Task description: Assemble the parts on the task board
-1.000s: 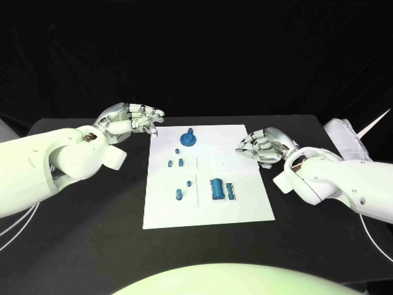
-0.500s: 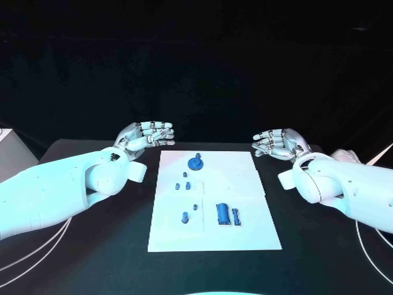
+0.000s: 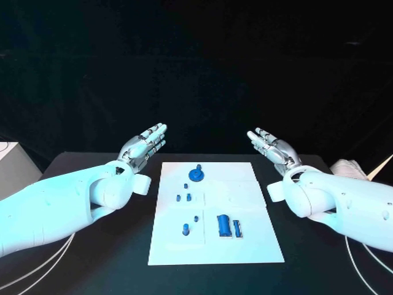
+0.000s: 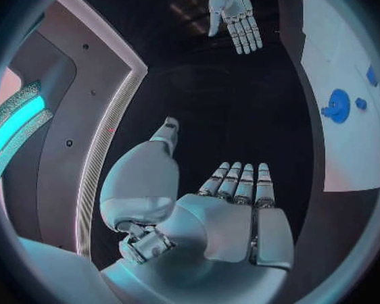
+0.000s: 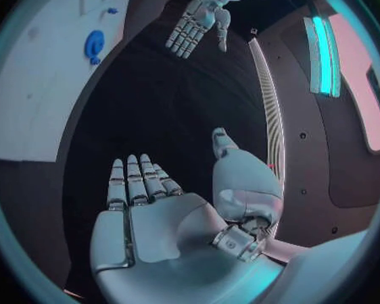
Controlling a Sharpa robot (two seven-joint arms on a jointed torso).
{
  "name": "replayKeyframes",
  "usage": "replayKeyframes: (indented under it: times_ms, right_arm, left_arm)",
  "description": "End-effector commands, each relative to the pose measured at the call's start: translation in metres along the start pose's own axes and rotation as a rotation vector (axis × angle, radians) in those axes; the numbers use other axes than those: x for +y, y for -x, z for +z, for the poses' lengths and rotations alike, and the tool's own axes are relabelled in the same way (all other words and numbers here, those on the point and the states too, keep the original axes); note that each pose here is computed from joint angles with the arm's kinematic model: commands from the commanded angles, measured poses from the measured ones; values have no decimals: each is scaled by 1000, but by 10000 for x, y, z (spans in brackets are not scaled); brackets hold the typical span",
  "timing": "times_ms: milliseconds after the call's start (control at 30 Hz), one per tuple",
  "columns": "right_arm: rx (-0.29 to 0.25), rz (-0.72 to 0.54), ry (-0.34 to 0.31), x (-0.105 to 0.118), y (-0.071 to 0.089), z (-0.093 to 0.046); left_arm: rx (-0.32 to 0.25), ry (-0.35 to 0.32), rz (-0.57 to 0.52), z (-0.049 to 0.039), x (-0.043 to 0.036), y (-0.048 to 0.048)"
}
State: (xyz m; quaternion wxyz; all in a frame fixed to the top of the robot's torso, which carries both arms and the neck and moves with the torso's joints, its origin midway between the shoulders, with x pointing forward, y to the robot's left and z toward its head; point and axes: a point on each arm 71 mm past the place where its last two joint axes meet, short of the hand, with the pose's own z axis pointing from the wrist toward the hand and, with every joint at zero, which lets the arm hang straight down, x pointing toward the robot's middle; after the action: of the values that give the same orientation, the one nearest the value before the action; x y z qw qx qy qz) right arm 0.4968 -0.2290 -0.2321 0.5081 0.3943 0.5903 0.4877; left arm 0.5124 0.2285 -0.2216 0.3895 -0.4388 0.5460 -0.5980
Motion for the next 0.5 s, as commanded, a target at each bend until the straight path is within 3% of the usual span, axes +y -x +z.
replayKeyframes:
  times_ms: [33,233,500]
  right_arm:
    - [-103,103,10,58,-135,-103]
    - [-148,203,-4,143,-345,-244]
    - [-159,227,-9,166,-395,-282]
  left_arm:
    - [-94,-11,36,-45,9,-55]
    - [-187,-7,59,-177,51,-257]
    - [-279,1,85,-331,69,-452]
